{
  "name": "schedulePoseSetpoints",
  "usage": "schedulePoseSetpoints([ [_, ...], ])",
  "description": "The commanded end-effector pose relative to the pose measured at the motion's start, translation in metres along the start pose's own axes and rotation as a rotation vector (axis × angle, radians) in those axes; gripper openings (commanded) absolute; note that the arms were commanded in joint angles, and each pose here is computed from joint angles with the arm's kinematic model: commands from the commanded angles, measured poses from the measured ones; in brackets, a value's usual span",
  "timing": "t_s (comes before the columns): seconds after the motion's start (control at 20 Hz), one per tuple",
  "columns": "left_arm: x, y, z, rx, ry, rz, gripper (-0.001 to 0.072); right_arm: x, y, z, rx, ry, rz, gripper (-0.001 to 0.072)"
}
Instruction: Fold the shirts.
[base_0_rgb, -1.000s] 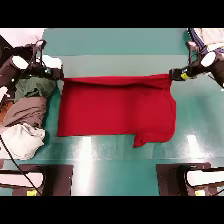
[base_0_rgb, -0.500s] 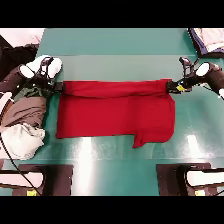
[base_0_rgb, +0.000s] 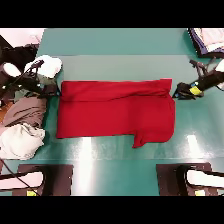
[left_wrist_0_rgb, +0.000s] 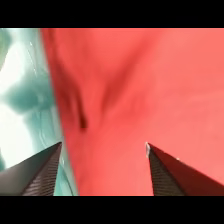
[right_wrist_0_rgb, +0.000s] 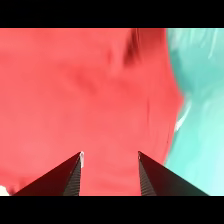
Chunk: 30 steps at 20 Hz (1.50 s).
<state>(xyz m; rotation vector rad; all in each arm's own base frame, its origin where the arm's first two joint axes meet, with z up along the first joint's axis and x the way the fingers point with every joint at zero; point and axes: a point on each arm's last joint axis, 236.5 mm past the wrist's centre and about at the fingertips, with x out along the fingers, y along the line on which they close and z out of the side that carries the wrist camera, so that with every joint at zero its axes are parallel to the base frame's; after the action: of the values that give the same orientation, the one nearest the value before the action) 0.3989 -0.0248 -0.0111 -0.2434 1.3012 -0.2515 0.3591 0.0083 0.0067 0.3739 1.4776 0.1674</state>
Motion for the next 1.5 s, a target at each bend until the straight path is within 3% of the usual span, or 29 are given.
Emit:
schedulePoseSetpoints([
  [0.0, -0.014, 0.005, -0.060, -0.056, 0.103, -0.019, 0.0603, -0.009, 0.022, -0.048, 0.023, 0.052, 0.189, 0.0404],
  [0.15, 0.000, 0.007, -0.110, -0.092, 0.140, -0.010, 0.0603, -0.007, 0.033, -0.070, 0.063, 0.045, 0.296, 0.0404],
  [0.45, 0.024, 0.002, -0.184, -0.153, 0.248, -0.028, 0.0603, -0.005, 0.036, -0.085, 0.049, 0.040, 0.293, 0.0403],
  [0.5, 0.027, 0.003, -0.189, -0.160, 0.257, -0.028, 0.0603, -0.007, 0.036, -0.085, 0.046, 0.029, 0.291, 0.0394],
  [0.6, 0.030, 0.000, -0.194, -0.174, 0.264, -0.043, 0.0603, -0.012, 0.038, -0.083, 0.037, 0.004, 0.285, 0.0305],
  [0.75, 0.031, -0.010, -0.186, -0.197, 0.235, -0.082, 0.0602, -0.017, 0.039, -0.084, 0.026, -0.014, 0.278, 0.0306],
  [0.8, 0.031, -0.010, -0.186, -0.199, 0.235, -0.084, 0.0569, -0.018, 0.038, -0.086, 0.023, -0.011, 0.271, 0.0306],
  [0.85, 0.031, -0.011, -0.187, -0.198, 0.240, -0.086, 0.0325, -0.018, 0.036, -0.087, 0.023, -0.011, 0.260, 0.0306],
  [0.9, 0.031, -0.011, -0.186, -0.200, 0.239, -0.088, 0.0239, -0.019, 0.031, -0.089, 0.039, -0.009, 0.234, 0.0306],
  [0.95, 0.031, -0.012, -0.186, -0.201, 0.236, -0.090, 0.0237, -0.018, 0.024, -0.092, 0.057, -0.007, 0.199, 0.0306],
  [1.0, 0.031, -0.012, -0.185, -0.193, 0.234, -0.091, 0.0022, -0.015, 0.014, -0.098, 0.082, 0.004, 0.155, 0.0306],
  [1.1, 0.030, -0.011, -0.180, -0.183, 0.216, -0.091, 0.0026, 0.001, -0.009, -0.125, 0.154, 0.069, 0.064, 0.0317],
  [1.15, 0.028, -0.011, -0.175, -0.178, 0.205, -0.089, 0.0026, 0.010, -0.014, -0.141, 0.176, 0.111, 0.050, 0.0390],
  [1.2, 0.026, -0.011, -0.169, -0.173, 0.191, -0.088, 0.0026, 0.020, -0.013, -0.155, 0.192, 0.148, 0.062, 0.0544],
  [1.25, 0.023, -0.013, -0.164, -0.171, 0.177, -0.093, 0.0026, 0.031, -0.012, -0.170, 0.209, 0.185, 0.074, 0.0577],
  [1.45, 0.020, -0.016, -0.154, -0.160, 0.153, -0.103, 0.0026, 0.070, -0.004, -0.191, 0.239, 0.194, 0.112, 0.0569],
])
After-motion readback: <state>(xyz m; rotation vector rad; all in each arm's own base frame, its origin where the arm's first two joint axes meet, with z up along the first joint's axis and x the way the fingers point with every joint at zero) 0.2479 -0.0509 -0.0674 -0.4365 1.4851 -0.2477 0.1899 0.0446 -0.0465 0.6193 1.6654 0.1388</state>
